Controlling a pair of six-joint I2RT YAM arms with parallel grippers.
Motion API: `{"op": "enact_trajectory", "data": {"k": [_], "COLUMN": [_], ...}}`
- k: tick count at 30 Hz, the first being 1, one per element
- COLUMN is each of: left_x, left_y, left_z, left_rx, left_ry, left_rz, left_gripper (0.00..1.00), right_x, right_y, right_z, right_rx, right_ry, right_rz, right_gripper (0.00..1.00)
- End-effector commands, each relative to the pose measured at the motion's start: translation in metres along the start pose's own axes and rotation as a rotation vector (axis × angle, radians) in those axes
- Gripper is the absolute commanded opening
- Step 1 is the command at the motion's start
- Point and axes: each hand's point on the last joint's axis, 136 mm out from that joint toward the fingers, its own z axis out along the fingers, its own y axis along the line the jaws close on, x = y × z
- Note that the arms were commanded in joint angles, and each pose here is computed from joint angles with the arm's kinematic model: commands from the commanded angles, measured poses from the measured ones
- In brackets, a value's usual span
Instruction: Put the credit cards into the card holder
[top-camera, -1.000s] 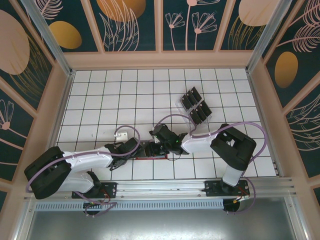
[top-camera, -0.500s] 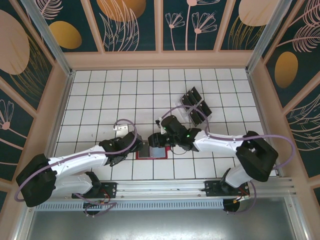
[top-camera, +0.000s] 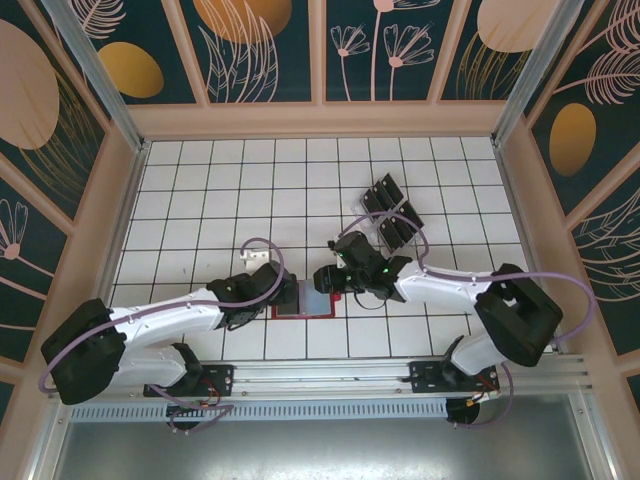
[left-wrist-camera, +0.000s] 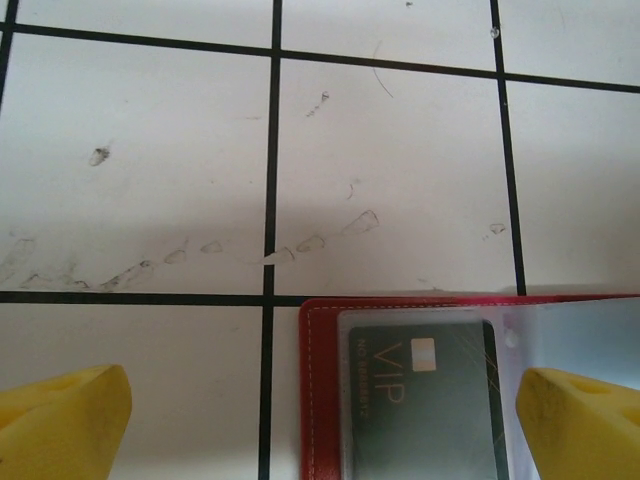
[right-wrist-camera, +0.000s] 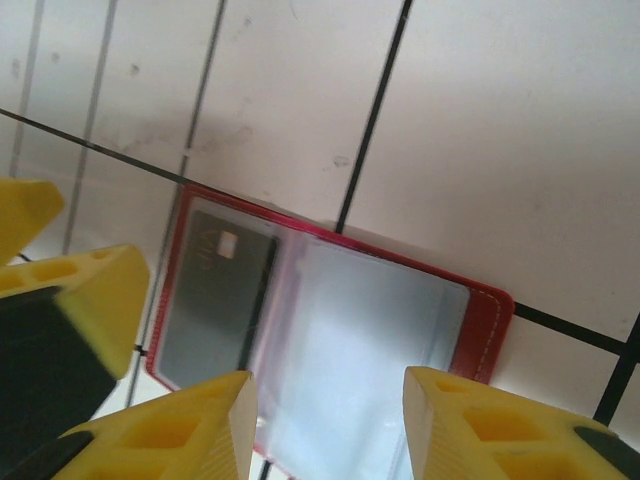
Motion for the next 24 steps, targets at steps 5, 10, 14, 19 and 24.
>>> {"op": "enact_trajectory", "data": {"k": [5, 10, 14, 19, 24], "left_x": [0.004, 0.011, 0.015, 0.017, 0.019], "left_y": [-0.003, 0.002, 0.005, 0.007, 0.006], "left_z": [0.004, 0.007, 0.008, 0.008, 0.005], "left_rx": [0.022, 0.016, 0.013, 0.020, 0.049], "left_ry": [0.001, 0.010, 0.015, 0.014, 0.016], "left_rz": [-0.005, -0.001, 0.003, 0.007, 0.009], "left_gripper": [0.98, 0.99, 0.98, 0.99, 0.99], "right_x": [0.001, 0.003, 0.007, 0.011, 0.015], "right_y": [0.000, 0.000, -0.001, -0.002, 0.002], "right_z": [0.016, 0.021, 0.028, 0.039, 0.048], "right_rx": [0.046, 0.047, 0.051, 0.047, 0.021], "right_ry": [0.033, 0.045, 0.061, 0.085, 0.106], "right_rz": [-0.060, -0.058, -0.054, -0.043, -0.022], "right_gripper": [0.43, 0.43, 0.43, 0.43, 0.42]}}
